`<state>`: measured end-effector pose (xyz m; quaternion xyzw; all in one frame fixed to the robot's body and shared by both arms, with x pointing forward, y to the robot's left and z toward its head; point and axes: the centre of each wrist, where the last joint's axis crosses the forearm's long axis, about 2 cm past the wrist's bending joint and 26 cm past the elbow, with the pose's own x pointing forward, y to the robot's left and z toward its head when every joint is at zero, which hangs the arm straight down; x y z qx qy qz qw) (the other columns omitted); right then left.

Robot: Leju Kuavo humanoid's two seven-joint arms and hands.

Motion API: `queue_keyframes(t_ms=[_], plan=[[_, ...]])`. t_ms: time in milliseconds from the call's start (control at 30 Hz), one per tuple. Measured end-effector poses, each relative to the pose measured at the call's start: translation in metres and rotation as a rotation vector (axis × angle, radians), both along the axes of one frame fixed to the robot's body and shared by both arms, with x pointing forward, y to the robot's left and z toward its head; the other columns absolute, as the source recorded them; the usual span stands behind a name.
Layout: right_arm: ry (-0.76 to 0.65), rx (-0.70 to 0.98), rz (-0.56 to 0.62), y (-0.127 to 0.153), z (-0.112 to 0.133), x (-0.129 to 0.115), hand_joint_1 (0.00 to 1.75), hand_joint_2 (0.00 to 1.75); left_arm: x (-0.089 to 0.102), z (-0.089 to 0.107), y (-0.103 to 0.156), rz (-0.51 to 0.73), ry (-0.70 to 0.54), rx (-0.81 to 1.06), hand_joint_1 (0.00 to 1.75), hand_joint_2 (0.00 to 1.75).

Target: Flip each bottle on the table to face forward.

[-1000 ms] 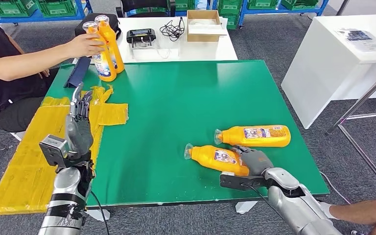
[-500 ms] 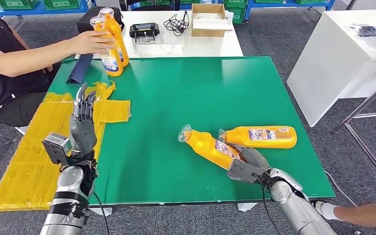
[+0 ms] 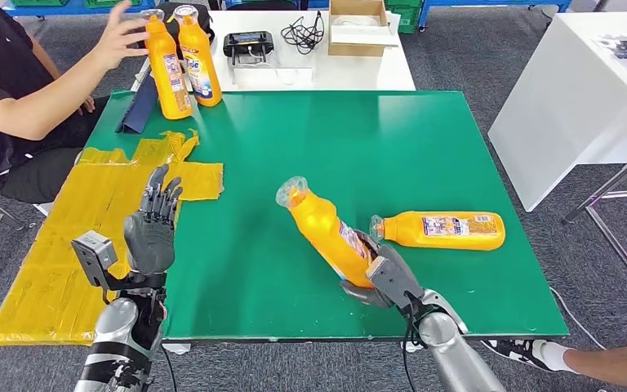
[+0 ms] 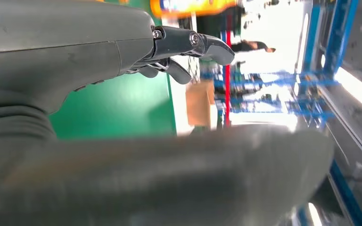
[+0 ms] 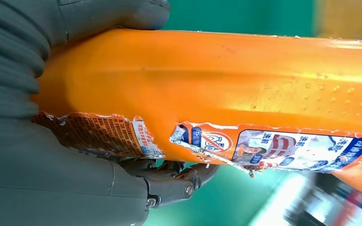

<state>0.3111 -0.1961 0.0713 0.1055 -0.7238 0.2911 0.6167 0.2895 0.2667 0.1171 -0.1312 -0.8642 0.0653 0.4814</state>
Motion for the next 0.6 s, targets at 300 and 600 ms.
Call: queue_keyframes(t_ms=[300,600], plan=[[-0.117,0.133,0.075,0.070,0.055,0.015,1.75,1.75,-0.010,0.014,-0.046,-0.154,-0.044,-0.040,0.00,1.75],[-0.124,0.139,0.169,0.119,0.065,0.005,1.75,1.75,-0.010,0.019,-0.063,-0.211,-0.064,-0.069,0.00,1.75]])
